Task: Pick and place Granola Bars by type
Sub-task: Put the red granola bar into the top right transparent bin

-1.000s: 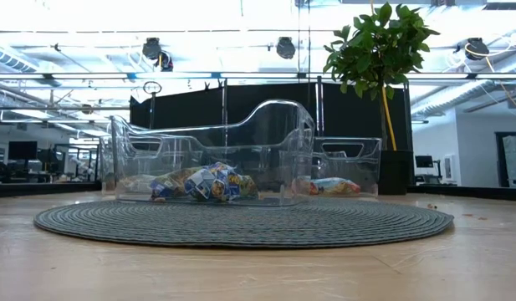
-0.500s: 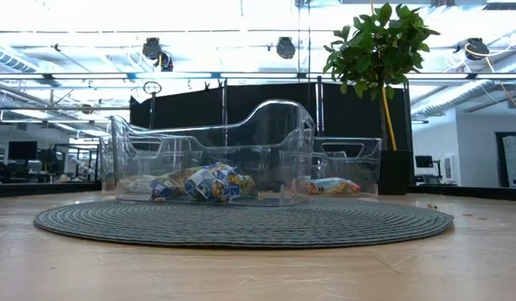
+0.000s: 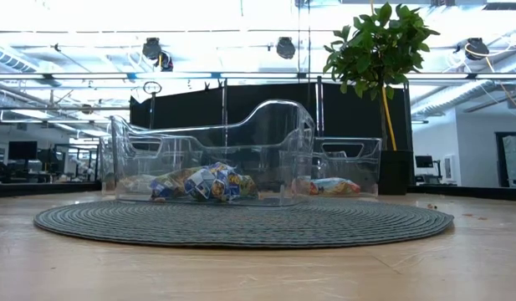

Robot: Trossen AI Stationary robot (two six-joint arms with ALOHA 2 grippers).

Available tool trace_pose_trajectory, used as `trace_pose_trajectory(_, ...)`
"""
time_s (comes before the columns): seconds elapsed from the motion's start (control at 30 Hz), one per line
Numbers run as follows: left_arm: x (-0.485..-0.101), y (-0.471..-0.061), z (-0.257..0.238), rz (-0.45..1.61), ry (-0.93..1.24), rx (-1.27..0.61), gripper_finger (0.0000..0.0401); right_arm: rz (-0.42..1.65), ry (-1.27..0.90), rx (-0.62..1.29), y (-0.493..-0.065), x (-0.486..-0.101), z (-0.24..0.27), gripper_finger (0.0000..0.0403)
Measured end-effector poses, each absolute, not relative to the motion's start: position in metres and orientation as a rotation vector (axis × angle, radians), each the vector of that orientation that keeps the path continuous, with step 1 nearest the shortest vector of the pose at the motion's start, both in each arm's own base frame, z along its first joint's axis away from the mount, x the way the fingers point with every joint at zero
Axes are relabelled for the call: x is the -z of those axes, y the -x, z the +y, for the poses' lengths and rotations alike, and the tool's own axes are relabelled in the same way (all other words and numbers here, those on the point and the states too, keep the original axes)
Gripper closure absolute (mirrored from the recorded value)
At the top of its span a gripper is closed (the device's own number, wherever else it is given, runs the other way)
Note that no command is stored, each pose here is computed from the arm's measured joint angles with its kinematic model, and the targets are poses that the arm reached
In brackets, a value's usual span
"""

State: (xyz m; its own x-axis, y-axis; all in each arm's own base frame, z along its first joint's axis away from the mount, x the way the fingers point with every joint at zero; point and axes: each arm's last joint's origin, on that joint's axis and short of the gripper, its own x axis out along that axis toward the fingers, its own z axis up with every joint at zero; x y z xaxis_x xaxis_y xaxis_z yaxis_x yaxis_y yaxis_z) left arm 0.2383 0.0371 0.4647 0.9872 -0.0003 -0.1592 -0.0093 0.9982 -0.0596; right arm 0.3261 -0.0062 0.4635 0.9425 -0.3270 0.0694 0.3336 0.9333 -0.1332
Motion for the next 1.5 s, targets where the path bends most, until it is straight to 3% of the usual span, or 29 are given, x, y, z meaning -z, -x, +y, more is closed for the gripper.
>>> trace_pose_trajectory(0.2,-0.47,-0.196,0.046,0.214,0.045,-0.22,0.0062,0.006,0.138,0.375,-0.321,-0.462,-0.02,0.0382)
trace_pose_trajectory(0.37,-0.472,-0.168,0.046,0.245,0.041,-0.272,0.0061,0.06,0.145,0.408,-0.32,-0.457,-0.033,0.0382)
trace_pose_trajectory(0.67,-0.473,-0.138,0.038,0.269,0.092,-0.276,0.0061,0.345,0.108,0.505,-0.309,-0.43,-0.067,0.0383)
trace_pose_trajectory(1.13,-0.468,-0.122,0.032,0.336,0.081,-0.231,0.0061,0.576,0.098,0.639,-0.318,-0.394,-0.099,0.0383)
trace_pose_trajectory(1.5,-0.47,-0.115,0.025,0.248,0.067,-0.052,0.0061,0.765,0.05,0.763,-0.319,-0.329,-0.111,0.0384)
